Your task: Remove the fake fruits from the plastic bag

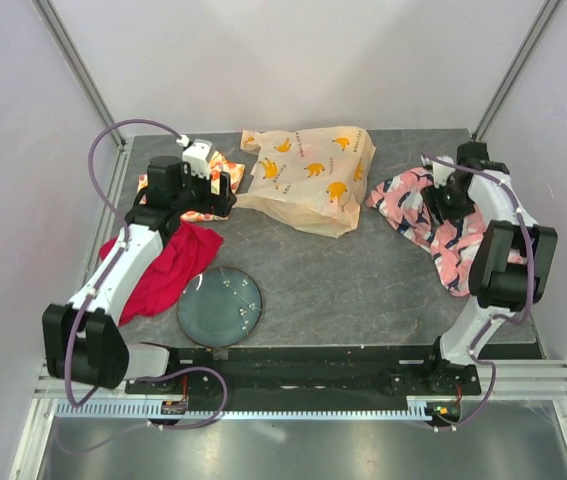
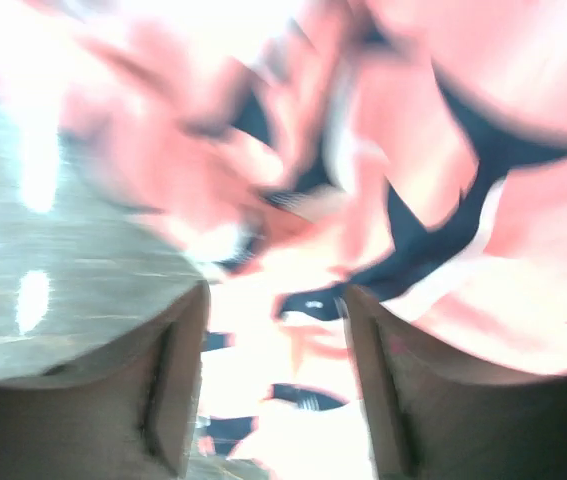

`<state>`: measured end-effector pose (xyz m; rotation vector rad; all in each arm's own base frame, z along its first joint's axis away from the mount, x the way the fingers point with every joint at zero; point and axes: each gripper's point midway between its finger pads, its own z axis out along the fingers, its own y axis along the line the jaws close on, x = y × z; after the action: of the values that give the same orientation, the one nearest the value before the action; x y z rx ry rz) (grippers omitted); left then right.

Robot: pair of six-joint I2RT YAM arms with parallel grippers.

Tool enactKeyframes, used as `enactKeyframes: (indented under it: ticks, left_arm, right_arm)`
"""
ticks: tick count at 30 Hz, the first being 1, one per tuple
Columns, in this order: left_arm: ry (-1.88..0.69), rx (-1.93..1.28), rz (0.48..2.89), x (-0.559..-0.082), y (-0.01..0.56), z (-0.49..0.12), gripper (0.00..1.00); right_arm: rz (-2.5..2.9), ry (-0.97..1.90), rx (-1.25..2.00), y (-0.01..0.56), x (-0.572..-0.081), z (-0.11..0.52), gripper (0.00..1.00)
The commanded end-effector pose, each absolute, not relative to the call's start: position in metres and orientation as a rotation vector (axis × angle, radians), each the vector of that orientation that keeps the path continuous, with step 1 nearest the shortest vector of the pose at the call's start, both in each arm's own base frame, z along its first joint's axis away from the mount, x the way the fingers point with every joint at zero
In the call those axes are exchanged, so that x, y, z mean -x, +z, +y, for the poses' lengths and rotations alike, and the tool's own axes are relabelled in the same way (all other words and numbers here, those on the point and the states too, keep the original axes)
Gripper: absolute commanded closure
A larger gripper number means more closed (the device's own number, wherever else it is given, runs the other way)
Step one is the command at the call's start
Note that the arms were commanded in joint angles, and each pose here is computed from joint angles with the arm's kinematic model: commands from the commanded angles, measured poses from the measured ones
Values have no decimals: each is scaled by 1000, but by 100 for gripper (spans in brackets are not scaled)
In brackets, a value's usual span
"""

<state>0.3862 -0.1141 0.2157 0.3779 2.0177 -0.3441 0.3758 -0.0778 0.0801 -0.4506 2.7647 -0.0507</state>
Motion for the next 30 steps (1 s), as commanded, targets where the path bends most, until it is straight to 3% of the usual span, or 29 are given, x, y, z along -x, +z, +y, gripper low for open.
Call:
enactKeyframes:
  ticks: [1, 3, 8, 11, 14, 15, 17, 18, 24, 28, 29, 30]
  left_arm:
    - [-181, -566, 2028, -418, 190, -91, 1]
    - [-195, -657, 2029, -431, 176, -89, 1]
    - [-122, -878, 2018, -468, 153, -78, 1]
    - [-278, -953, 2040, -469, 147, -99, 13]
    - [-483, -1051, 2031, -443, 153, -131, 40]
    - [-550, -1102, 2020, -427, 150, -141, 55]
    - [-620, -1181, 1990, -398, 156, -162, 78]
    - [-700, -1202, 2017, -375, 152, -170, 97]
    - [-1045, -1258, 1896, -286, 211, -238, 98]
    - [-1204, -1336, 1794, -247, 246, -285, 98]
    - [-1210, -1337, 1760, -247, 260, -292, 96]
    - [-1230, -1321, 1772, -247, 266, -297, 86]
  right_arm:
    - [2375, 183, 665, 199, -387, 14, 28]
    - [2289, 260, 772, 218, -379, 58, 20]
    - [2202, 430, 795, 245, -362, 111, 17]
    - [2211, 462, 772, 246, -362, 116, 16]
    - [2240, 475, 763, 241, -363, 118, 16]
    - [2253, 478, 769, 236, -362, 119, 16]
    - [2286, 485, 815, 222, -357, 124, 16]
    - [2317, 486, 822, 212, -354, 124, 17]
    - [2503, 580, 788, 156, -335, 136, 19]
    - [2622, 498, 694, 113, -360, 130, 20]
    - [2590, 469, 681, 115, -379, 131, 20]
    - [2630, 450, 663, 97, -391, 130, 20]
